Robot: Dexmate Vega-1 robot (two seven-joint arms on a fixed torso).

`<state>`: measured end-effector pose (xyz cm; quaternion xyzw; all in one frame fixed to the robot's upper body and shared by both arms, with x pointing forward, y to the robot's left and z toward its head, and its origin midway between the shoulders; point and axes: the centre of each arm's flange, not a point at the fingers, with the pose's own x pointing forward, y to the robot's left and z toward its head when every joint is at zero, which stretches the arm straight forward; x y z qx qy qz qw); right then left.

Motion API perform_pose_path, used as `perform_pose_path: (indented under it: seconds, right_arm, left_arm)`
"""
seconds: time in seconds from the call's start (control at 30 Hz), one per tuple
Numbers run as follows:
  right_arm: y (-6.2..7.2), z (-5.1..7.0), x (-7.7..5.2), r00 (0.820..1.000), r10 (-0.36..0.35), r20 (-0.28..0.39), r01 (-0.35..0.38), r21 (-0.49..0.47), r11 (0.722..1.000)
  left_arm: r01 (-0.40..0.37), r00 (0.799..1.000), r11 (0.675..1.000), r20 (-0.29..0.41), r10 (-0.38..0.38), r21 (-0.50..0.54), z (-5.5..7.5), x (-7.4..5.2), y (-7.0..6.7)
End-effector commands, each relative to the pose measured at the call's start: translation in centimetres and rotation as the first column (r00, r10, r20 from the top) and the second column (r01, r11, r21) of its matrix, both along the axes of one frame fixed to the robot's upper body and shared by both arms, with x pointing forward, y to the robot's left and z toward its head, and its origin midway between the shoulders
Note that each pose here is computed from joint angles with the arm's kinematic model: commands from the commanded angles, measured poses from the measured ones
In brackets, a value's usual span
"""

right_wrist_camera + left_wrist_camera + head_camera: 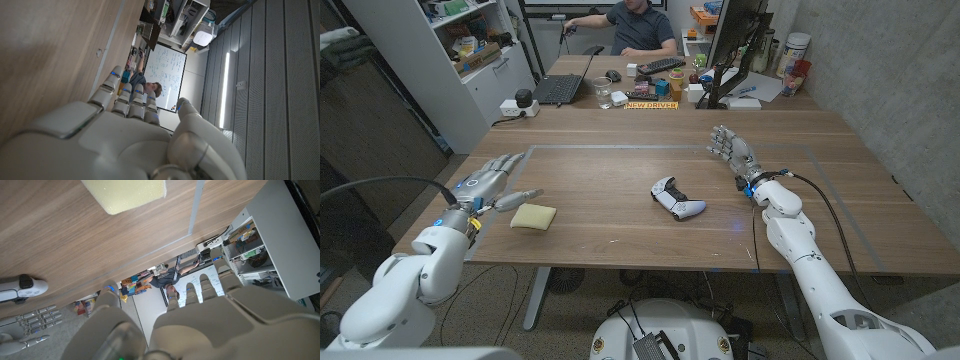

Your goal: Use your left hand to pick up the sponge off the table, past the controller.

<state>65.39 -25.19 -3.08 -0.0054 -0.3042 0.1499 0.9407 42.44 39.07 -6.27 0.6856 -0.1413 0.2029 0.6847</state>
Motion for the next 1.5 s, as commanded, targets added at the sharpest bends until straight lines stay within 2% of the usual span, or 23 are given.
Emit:
perform_pose_path:
  seconds: [0.03, 0.37, 0.53, 0.73, 0.9, 0.93, 0.97, 1.5]
  right_arm:
    - [0.3, 0.0, 0.1, 1.0, 0.011, 0.004, -0.011, -0.008, 1.0]
    - [0.3, -0.1, 0.3, 1.0, 0.014, 0.005, -0.014, -0.005, 1.0]
    - [0.3, 0.0, 0.5, 1.0, 0.016, 0.005, -0.016, -0.007, 1.0]
    - [0.4, 0.1, 0.7, 1.0, 0.018, 0.004, -0.018, -0.005, 1.0]
    - [0.3, 0.0, 0.9, 1.0, 0.017, 0.004, -0.017, -0.005, 1.0]
    - [0.3, 0.0, 0.9, 1.0, 0.019, 0.003, -0.019, -0.006, 1.0]
    - [0.2, 0.0, 1.0, 1.0, 0.021, 0.003, -0.021, -0.006, 1.0]
    - [0.1, 0.2, 1.3, 1.0, 0.027, 0.011, -0.027, -0.001, 1.0]
  left_arm:
    - [-0.026, 0.996, 0.999, -0.086, 0.024, -0.025, -1.7, 1.9, 0.6]
    - [-0.032, 0.992, 0.999, -0.12, 0.03, -0.015, -2.6, 3.3, 0.6]
    - [0.01, 0.99, 1.0, -0.143, -0.013, -0.025, -3.2, 4.2, 0.4]
    - [0.017, 0.986, 0.999, -0.165, -0.022, -0.032, -3.1, 4.7, -0.1]
    - [0.023, 0.977, 0.999, -0.209, -0.028, -0.029, -3.6, 5.3, -0.4]
    - [0.031, 0.973, 0.999, -0.227, -0.037, -0.032, -3.8, 5.4, -0.5]
    - [0.032, 0.976, 0.999, -0.212, -0.039, -0.037, -3.8, 5.4, -0.5]
    - [0.029, 0.962, 1.0, -0.27, -0.026, 0.009, -4.1, 6.0, -1.9]
